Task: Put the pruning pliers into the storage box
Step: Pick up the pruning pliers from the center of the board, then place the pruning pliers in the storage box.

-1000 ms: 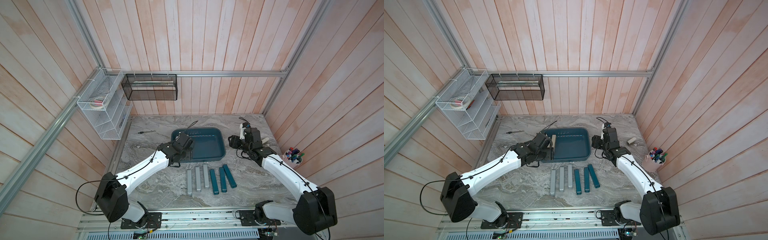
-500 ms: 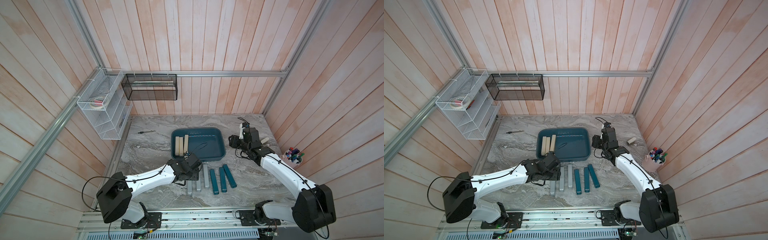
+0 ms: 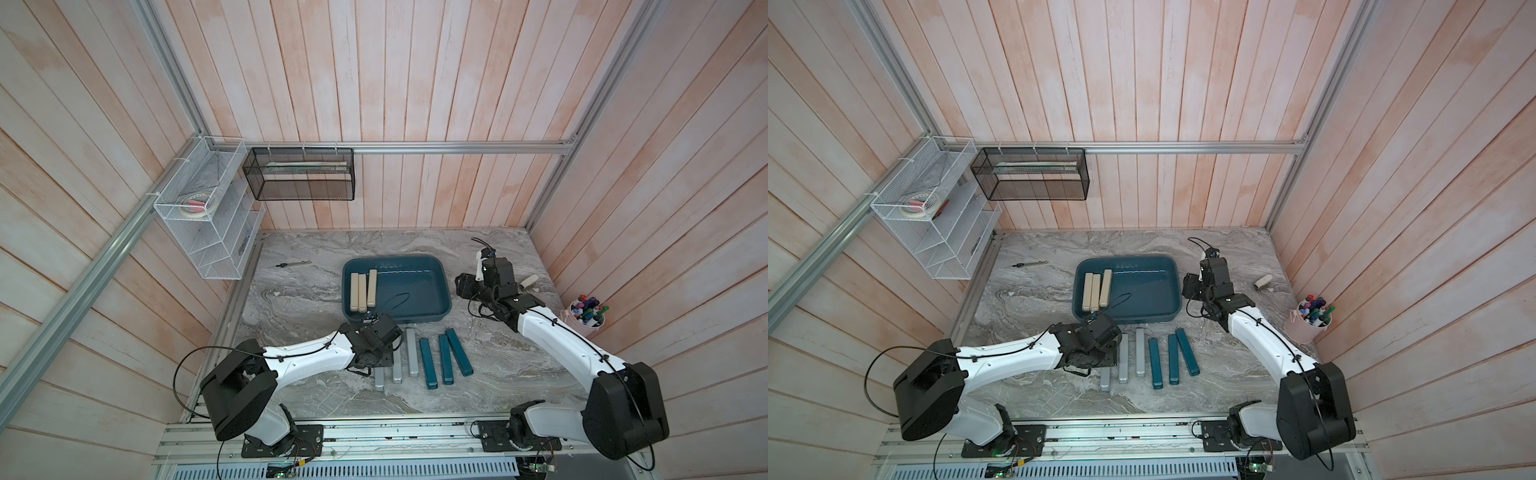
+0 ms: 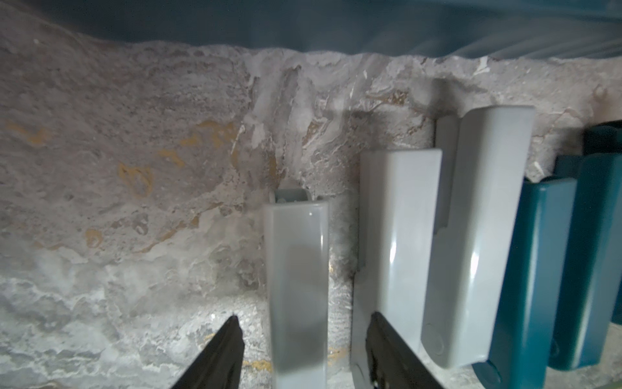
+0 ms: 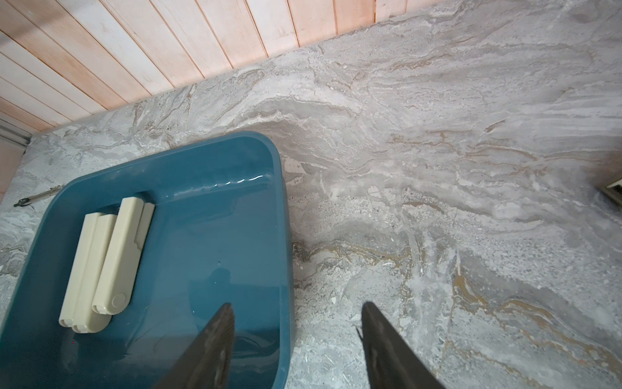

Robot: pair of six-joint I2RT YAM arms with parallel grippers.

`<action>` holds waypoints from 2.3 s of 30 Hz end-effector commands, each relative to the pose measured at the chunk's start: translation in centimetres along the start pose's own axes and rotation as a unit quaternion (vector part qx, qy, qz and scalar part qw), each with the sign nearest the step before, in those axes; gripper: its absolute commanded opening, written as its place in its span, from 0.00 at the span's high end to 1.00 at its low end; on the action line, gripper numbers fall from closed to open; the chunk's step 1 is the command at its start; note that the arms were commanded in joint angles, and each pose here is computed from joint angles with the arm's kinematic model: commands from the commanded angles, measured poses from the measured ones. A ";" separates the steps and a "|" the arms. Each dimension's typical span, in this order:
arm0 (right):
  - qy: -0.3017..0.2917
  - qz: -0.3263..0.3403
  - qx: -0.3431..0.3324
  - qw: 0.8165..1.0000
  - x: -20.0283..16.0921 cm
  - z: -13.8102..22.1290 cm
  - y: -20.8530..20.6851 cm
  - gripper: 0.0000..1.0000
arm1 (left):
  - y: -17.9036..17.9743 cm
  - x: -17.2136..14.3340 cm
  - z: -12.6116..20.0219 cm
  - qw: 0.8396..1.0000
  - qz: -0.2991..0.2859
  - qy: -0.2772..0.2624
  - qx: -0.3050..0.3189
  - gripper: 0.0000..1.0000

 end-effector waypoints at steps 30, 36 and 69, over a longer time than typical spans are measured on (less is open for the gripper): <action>0.013 -0.011 0.005 1.000 -1.0 -0.5 -0.1 0.39 | 1.1 -0.2 -1.5 0.998 -0.005 0.035 0.055 0.71; 0.006 -0.009 0.008 1.000 -0.4 -0.3 0.2 0.39 | 1.1 0.4 2.4 0.998 -0.012 0.033 0.053 0.71; -0.006 0.001 0.014 1.000 -0.4 3.0 -0.4 0.39 | -1.1 26.5 -3.7 0.993 -0.041 -0.105 0.038 0.71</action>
Point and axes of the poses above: each gripper's point midway between its finger pads, its own z axis back along the fingers, its own y axis along the line the jaws close on, x = y × z, the point moved 9 cm from there along z, back along the fingers, and after that the axes turned 5 degrees about -z, right-handed, at the moved point
